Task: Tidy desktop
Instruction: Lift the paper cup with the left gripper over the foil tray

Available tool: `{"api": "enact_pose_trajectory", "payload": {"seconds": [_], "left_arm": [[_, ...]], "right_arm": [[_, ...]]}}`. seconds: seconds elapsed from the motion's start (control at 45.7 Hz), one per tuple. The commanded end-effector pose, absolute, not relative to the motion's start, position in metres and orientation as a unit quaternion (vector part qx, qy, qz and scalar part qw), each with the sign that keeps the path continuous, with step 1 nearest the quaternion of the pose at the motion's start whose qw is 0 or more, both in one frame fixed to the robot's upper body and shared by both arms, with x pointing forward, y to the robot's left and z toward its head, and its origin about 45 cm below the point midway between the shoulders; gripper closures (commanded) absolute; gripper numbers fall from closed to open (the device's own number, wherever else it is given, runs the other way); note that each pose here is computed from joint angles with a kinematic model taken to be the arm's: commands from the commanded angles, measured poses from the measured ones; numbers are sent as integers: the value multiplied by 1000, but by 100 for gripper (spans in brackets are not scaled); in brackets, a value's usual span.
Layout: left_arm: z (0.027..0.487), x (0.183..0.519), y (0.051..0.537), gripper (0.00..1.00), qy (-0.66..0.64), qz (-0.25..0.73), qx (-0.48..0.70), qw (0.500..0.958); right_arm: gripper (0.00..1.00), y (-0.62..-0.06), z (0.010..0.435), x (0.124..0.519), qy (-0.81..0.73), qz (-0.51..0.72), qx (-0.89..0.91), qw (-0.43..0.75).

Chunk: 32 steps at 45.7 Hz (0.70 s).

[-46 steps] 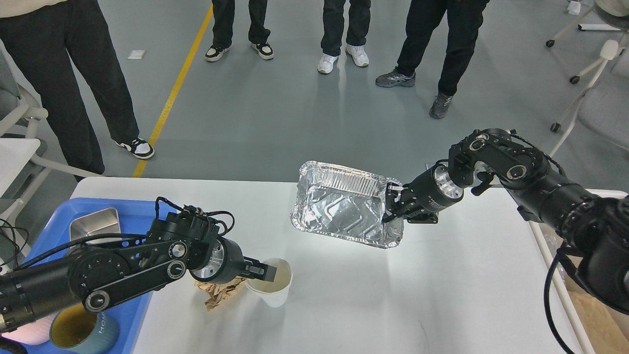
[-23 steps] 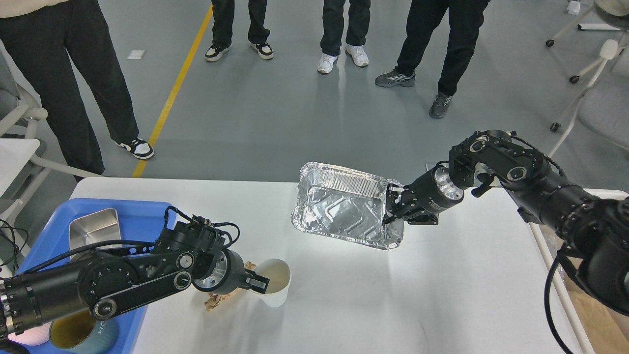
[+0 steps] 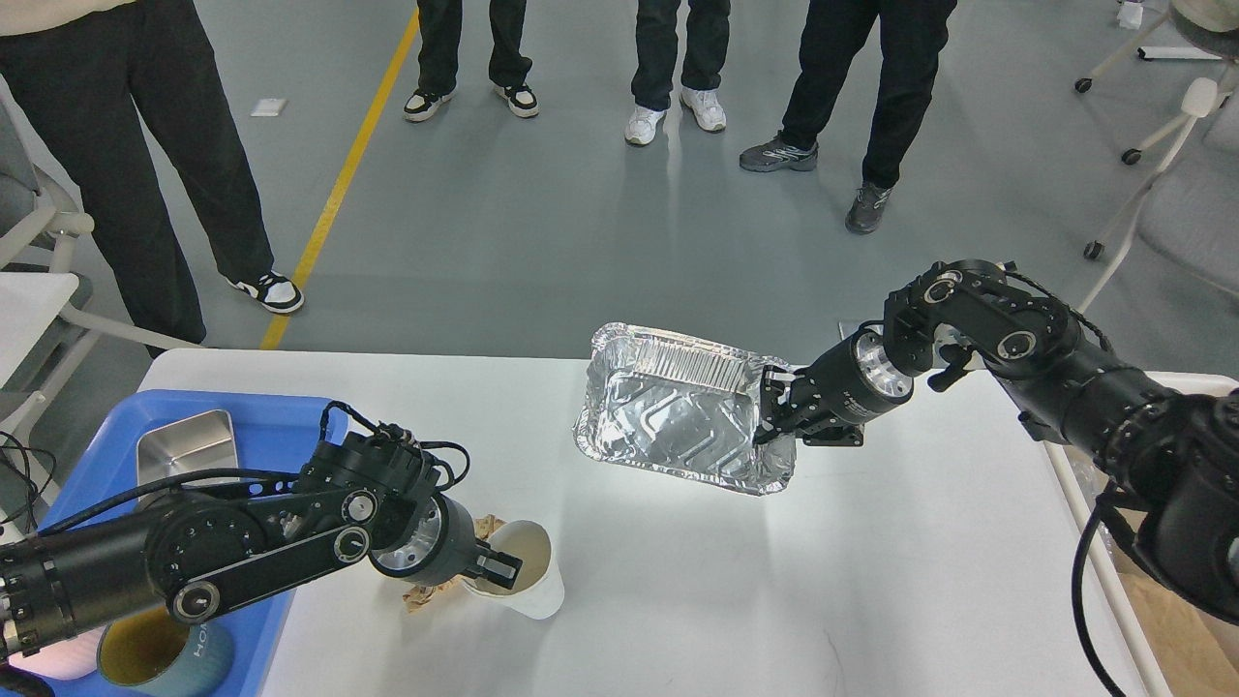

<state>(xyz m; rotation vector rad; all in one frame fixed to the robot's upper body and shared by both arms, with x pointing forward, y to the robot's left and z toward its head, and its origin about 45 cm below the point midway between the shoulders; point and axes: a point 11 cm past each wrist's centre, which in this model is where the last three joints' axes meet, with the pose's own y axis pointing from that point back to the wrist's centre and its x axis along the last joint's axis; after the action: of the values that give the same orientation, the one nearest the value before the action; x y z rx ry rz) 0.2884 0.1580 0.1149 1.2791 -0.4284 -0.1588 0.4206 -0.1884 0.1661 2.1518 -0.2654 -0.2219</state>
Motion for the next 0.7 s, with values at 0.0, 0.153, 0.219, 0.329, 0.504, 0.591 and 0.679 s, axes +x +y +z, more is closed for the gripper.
{"api": "enact_pose_trajectory", "payload": {"seconds": [0.0, 0.153, 0.219, 0.329, 0.504, 0.591, 0.679], "left_arm": [[137, 294, 147, 99, -209, -83, 569, 791], [212, 316, 123, 99, -256, -106, 520, 808], [263, 333, 111, 99, -284, -83, 491, 819], [358, 352, 96, 99, -325, -56, 443, 834], [469, 356, 86, 98, -355, -29, 407, 841], [493, 355, 85, 98, -363, -20, 406, 839], [511, 353, 86, 98, -366, -12, 395, 842]], "right_arm": [[100, -189, 165, 420, -107, -90, 874, 465], [100, -190, 162, 418, -106, -91, 872, 469], [100, -190, 162, 418, -106, -91, 872, 469], [100, -190, 163, 419, -106, -91, 872, 469], [100, -188, 163, 419, -105, -90, 873, 468], [100, -188, 162, 418, -104, -90, 873, 469], [100, -188, 162, 418, -104, -90, 873, 469]]}}
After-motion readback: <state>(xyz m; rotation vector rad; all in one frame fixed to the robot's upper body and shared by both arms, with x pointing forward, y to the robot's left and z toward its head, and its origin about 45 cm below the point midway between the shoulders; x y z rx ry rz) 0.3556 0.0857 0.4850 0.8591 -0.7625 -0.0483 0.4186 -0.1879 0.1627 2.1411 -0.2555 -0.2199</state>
